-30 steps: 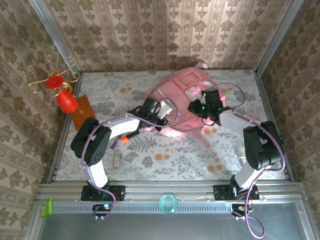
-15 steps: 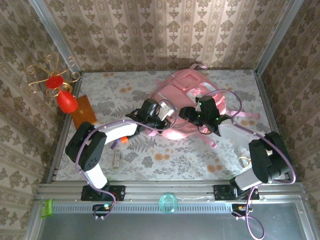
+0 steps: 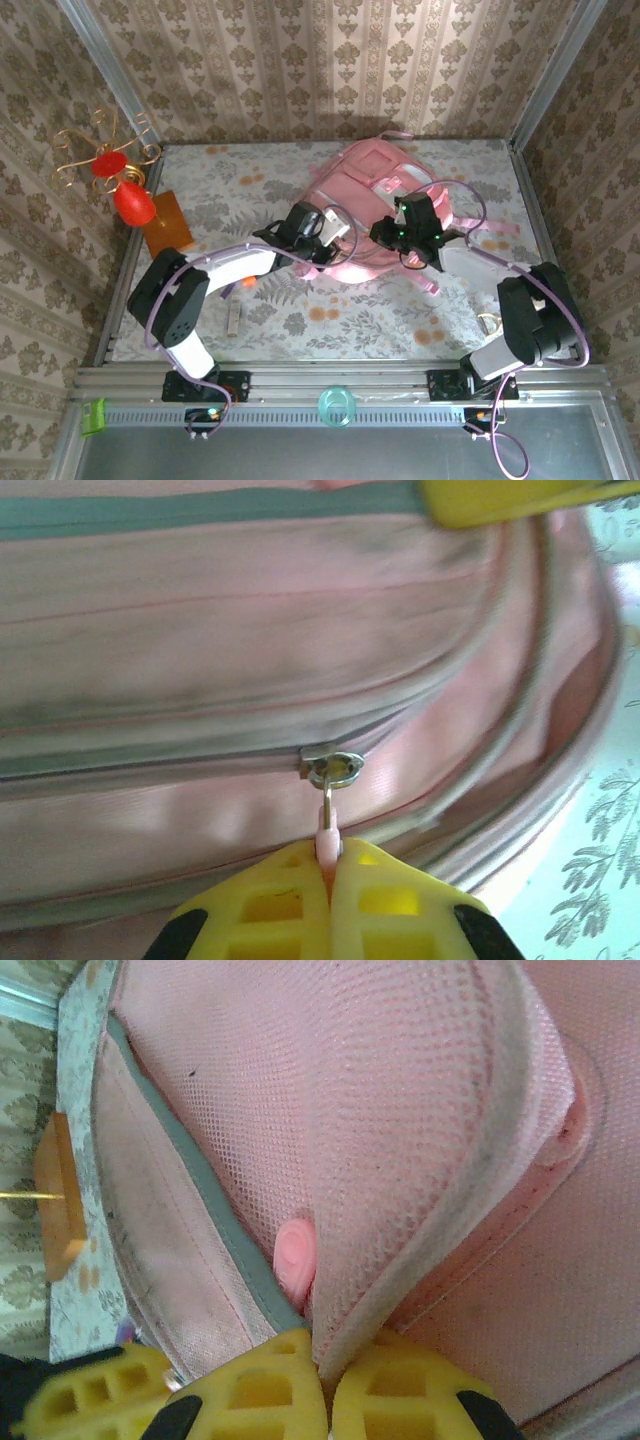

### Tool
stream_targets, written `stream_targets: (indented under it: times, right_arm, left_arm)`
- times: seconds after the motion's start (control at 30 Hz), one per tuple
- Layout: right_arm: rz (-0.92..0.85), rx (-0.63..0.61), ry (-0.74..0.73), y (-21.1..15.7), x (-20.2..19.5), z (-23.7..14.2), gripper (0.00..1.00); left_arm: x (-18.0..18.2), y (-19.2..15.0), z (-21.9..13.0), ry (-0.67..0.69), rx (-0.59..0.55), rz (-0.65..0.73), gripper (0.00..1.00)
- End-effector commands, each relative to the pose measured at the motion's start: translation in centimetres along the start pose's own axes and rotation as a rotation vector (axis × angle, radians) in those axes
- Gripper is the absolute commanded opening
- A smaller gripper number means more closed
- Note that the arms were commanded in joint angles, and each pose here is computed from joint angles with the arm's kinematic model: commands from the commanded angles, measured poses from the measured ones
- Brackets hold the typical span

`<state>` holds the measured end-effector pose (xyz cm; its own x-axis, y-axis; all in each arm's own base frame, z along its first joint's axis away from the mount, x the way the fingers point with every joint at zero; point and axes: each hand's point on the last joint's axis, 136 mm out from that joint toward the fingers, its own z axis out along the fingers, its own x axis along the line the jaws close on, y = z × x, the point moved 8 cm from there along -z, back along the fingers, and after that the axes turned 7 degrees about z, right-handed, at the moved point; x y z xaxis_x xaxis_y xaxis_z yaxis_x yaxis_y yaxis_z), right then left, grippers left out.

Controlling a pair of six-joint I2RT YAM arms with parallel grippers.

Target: Pack the student bag

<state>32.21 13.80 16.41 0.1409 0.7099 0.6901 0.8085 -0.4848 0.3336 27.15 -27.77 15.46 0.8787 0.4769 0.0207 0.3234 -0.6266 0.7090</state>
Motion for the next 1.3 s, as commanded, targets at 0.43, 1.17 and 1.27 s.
stream_targets:
  times: [0.43, 1.17, 1.27]
  right_arm:
    - [-0.309, 0.240, -0.191, 3.5, -3.8, -3.6, 0.00]
    - [0.049, 0.034, 0.009, 0.2, -3.6, -4.1, 0.46]
    - [0.010, 0.013, -0.017, 0.3, -4.0, -4.3, 0.11]
  left_arm:
    - [7.1, -2.7, -3.1, 0.179, 0.095, 0.009, 0.00]
    - [-1.6, -0.9, -3.2, -0.068, -0.032, 0.031, 0.00]
    - [-1.7, -1.2, -4.0, -0.047, -0.037, 0.037, 0.00]
